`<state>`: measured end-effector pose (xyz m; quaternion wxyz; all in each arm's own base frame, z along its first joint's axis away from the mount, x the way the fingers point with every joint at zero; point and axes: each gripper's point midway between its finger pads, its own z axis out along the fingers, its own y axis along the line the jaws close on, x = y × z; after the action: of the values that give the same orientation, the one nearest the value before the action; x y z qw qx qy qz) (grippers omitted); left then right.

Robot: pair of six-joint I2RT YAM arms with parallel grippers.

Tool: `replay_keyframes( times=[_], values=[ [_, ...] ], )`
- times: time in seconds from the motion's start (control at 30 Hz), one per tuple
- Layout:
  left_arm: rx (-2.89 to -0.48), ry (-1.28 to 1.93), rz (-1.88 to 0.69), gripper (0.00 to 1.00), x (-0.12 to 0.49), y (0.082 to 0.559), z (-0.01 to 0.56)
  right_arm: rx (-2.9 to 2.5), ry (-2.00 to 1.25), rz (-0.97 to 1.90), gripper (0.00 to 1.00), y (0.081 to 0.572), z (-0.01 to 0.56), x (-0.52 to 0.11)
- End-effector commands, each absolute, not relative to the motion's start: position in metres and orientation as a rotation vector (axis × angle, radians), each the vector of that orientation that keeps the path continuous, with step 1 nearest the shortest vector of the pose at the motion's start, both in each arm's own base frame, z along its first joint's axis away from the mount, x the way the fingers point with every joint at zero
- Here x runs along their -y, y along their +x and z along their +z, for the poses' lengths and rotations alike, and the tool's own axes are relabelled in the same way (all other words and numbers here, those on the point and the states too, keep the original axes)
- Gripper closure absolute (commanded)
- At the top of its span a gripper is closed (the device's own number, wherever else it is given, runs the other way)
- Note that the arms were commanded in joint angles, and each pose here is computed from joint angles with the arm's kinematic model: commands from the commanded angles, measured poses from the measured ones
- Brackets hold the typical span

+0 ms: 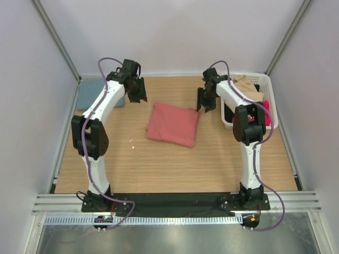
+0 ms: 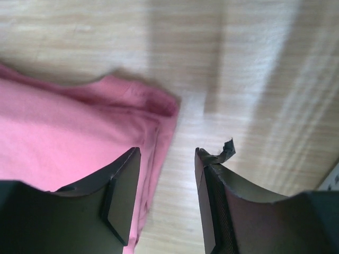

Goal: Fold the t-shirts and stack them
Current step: Fold the tshirt

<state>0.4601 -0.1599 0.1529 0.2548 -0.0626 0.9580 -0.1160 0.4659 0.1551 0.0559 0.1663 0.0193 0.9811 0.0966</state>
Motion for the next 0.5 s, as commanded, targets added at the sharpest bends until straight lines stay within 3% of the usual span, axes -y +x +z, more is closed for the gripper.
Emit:
replay_keyframes(
  times=[0.0,0.1,0.2,0.33,0.47],
  values=[
    [-2.614,-0.11,-0.602,0.67,0.209,0.423,0.161,-2.706,-0.022,0.361,0.48,0.455,0.123,-0.175],
    [-2.69,-0.134,-0.675,0.78,0.225,0.408,0.136,-2.718,-0.03,0.584,0.48,0.43,0.131,-0.21],
    [-2.731,-0.182,-0.74,0.82,0.232,0.401,0.11,-2.734,-0.057,0.91,0.52,0.393,0.129,-0.256],
    [-2.784,-0.231,-0.75,0.85,0.233,0.395,0.079,-2.785,-0.058,1.251,0.92,0.348,0.11,-0.291],
    [-2.884,-0.252,-0.598,0.86,0.216,0.385,0.04,-2.834,0.018,1.191,0.98,0.332,0.075,-0.272]
  ],
)
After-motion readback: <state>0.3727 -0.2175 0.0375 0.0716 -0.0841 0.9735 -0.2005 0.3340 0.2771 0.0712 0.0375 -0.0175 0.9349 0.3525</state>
